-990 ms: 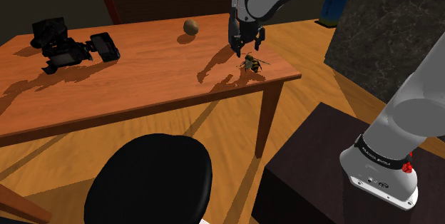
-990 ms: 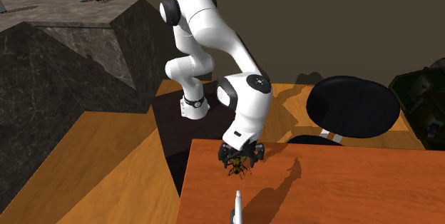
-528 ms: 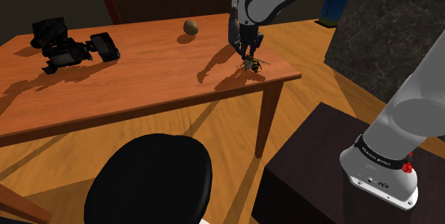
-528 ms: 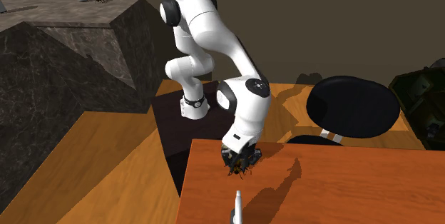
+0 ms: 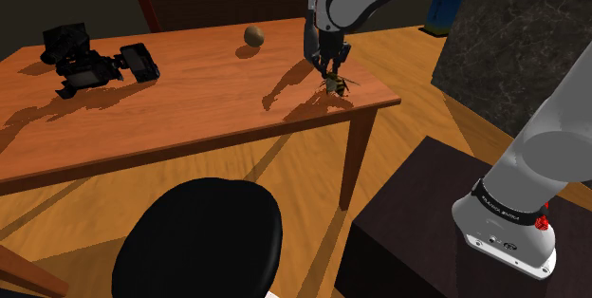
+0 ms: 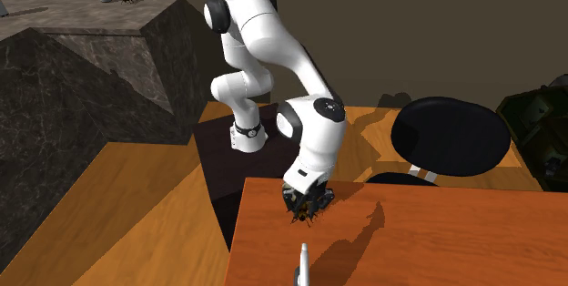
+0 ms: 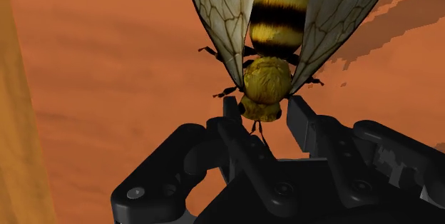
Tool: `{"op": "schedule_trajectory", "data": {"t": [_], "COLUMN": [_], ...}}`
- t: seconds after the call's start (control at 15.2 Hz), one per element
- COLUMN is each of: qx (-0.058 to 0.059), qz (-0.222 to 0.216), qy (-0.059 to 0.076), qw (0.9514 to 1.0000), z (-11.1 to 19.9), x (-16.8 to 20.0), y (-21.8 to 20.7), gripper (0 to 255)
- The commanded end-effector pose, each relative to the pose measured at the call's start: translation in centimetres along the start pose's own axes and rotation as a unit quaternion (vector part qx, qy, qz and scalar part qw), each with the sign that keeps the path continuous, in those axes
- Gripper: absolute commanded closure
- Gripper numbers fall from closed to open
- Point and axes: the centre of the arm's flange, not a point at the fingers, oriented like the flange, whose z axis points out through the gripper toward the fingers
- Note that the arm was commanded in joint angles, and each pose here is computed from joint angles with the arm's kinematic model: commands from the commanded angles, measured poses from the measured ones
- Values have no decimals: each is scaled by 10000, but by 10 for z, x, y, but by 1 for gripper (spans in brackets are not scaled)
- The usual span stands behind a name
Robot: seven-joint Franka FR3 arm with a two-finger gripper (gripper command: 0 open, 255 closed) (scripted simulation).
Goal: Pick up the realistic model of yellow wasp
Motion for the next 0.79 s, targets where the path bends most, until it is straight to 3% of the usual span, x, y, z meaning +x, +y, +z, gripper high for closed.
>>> {"op": "schedule_trajectory", "data": {"t": [0.0,0.73], "qx": [0,0], "qz": [0,0], "qy": [0,0], "qw": [10000,10000], "z": [-10,-67], "x": [2,10], "y": [2,9], "gripper": [255,255]}}
